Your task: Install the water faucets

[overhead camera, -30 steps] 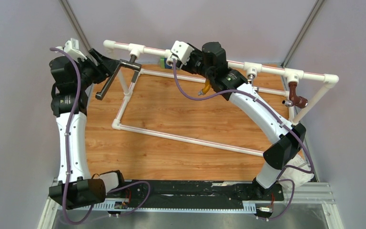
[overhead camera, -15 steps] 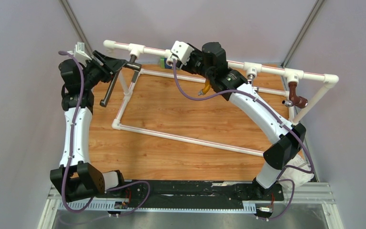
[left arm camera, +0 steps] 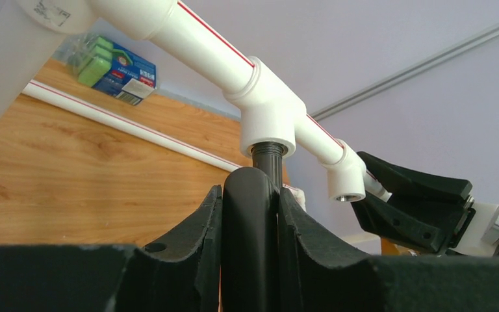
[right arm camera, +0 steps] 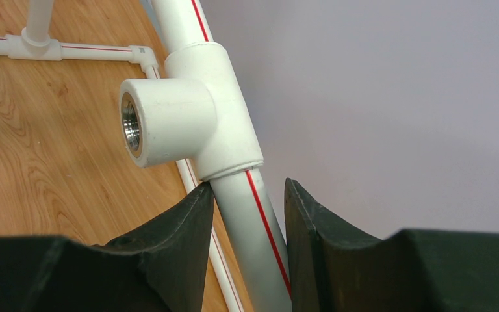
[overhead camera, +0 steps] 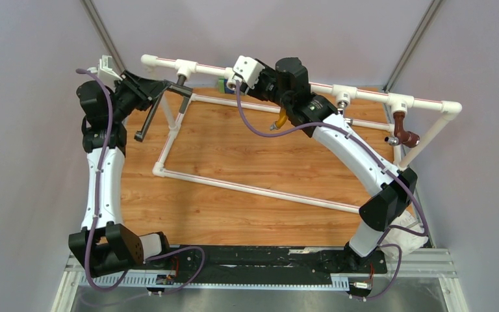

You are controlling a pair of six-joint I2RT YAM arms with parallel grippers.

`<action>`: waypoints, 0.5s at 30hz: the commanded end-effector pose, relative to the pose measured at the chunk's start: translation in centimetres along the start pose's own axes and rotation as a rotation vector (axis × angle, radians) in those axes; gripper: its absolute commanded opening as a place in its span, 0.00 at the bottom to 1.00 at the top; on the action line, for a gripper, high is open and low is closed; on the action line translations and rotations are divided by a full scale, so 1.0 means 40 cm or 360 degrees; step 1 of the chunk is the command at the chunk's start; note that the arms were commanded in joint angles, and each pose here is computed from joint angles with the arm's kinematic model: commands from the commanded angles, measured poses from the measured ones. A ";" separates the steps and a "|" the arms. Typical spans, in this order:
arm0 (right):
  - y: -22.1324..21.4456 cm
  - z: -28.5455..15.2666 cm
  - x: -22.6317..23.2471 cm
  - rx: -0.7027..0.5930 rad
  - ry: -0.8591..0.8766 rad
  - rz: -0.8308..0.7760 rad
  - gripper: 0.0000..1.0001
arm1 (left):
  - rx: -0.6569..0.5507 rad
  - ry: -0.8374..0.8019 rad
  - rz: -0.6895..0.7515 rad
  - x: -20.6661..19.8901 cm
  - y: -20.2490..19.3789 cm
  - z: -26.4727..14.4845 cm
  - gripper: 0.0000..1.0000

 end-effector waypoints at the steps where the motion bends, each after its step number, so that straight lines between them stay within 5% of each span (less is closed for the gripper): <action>1: -0.080 0.047 0.242 0.0109 0.0574 0.0249 0.00 | -0.0053 -0.0056 0.0235 -0.061 0.032 -0.022 0.13; 5: -0.079 0.047 0.244 0.0108 0.0584 0.0255 0.00 | -0.0007 -0.0088 0.0377 -0.110 0.022 -0.019 0.15; 10: -0.078 0.045 0.244 0.0107 0.0581 0.0254 0.00 | 0.0006 -0.0160 0.0465 -0.173 0.012 -0.016 0.40; 15: -0.076 0.045 0.243 0.0102 0.0581 0.0254 0.00 | 0.0026 -0.0275 0.0499 -0.239 -0.002 -0.015 0.54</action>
Point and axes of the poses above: each gripper's point midway between its finger pads, its own z axis out along the fingers, its own x axis along the line the jaws close on, y = z × x, the point moved 4 cm from there along -z, back along the fingers, and after that the axes turned 11 degrees about z, right-handed, at the moved point
